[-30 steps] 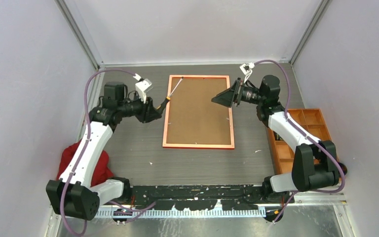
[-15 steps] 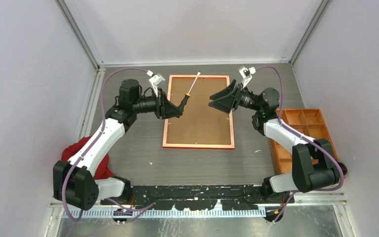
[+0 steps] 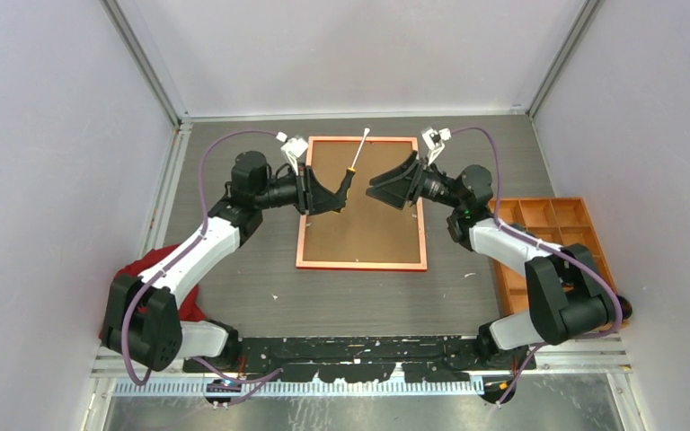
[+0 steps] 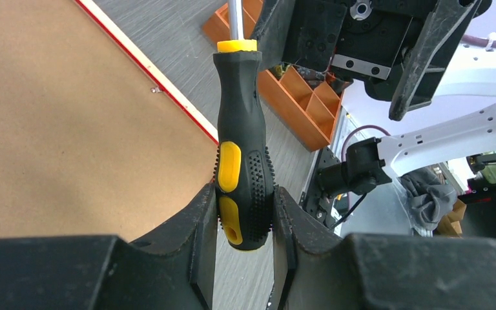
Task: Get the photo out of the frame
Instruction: Pick up the screwdriver from the center of the board.
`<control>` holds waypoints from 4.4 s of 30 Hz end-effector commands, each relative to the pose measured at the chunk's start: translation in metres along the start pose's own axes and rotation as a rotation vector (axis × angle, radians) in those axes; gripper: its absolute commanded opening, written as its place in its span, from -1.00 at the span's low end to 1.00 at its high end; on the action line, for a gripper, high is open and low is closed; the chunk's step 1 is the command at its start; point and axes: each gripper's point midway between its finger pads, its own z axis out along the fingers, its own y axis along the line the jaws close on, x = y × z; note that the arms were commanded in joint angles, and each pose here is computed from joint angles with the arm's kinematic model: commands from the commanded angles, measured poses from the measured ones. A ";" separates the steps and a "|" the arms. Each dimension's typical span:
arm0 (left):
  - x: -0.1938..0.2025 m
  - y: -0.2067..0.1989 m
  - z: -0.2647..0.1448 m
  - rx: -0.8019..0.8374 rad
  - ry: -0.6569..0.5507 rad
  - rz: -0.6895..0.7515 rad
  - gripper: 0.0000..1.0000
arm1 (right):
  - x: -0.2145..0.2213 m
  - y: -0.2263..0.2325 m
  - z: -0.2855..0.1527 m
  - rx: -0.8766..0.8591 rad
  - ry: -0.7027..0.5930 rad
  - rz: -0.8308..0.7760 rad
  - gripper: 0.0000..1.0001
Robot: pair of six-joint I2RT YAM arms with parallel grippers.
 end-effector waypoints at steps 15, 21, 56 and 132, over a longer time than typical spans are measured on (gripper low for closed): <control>-0.007 -0.013 0.003 0.068 -0.086 0.060 -0.99 | 0.020 -0.018 0.032 0.038 -0.020 -0.014 0.57; 0.001 -0.019 0.006 0.100 -0.056 0.059 -0.99 | 0.027 -0.018 0.037 0.030 -0.009 -0.013 0.55; -0.021 -0.038 -0.015 0.142 -0.042 0.124 0.57 | 0.019 0.009 0.028 -0.093 0.104 -0.086 -0.99; -0.042 -0.017 -0.019 0.025 -0.069 0.164 -0.99 | 0.116 0.014 0.019 -0.262 0.546 0.086 1.00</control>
